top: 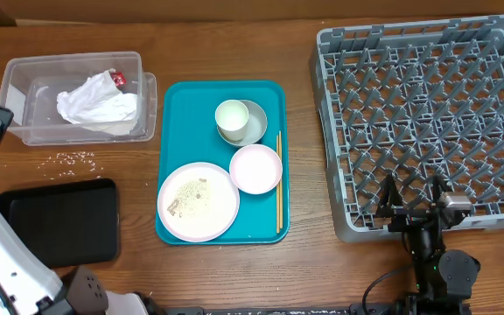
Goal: Sort waste into correct bins and load items into the dishwasher
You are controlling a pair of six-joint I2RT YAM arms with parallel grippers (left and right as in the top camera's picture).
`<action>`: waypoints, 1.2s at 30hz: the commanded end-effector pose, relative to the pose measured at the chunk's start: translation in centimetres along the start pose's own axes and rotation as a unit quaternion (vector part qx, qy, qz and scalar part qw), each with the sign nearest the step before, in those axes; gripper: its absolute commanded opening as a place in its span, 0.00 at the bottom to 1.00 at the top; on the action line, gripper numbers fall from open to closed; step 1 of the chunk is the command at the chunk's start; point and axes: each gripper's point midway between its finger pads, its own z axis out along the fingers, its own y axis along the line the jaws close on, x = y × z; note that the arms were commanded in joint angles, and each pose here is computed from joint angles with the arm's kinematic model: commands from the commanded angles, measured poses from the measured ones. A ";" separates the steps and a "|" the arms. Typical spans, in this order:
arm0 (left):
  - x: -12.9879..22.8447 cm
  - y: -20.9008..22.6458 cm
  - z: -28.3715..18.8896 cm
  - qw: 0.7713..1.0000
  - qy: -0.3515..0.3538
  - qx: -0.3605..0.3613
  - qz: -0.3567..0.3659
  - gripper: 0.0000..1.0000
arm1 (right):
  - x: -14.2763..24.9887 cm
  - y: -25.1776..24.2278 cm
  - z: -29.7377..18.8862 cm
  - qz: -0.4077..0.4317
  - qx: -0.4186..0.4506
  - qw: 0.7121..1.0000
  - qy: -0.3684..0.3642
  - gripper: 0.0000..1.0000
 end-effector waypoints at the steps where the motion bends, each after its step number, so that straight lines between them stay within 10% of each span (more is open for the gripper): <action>1: 0.3 -0.5 1.6 1.000 0.024 -0.012 -0.005 1.00 | 0.3 4.6 -0.7 0.117 -0.134 0.984 0.025 1.00; 9: 0.4 -1.2 4.5 0.998 0.053 -0.039 0.003 1.00 | -0.3 9.9 -3.1 0.361 -0.271 0.884 0.123 1.00; 21: 0.6 -1.6 6.2 0.996 0.071 -0.055 0.008 1.00 | -13.2 12.4 -6.8 0.286 -0.358 0.887 -0.056 1.00; 28: 0.6 -1.6 6.2 0.996 0.071 -0.055 0.008 1.00 | -15.5 13.5 -4.0 0.168 -0.314 0.934 0.039 1.00; 36: 0.6 -1.6 6.2 0.996 0.071 -0.055 0.008 1.00 | -16.6 15.8 0.1 0.121 -0.336 0.917 0.179 0.99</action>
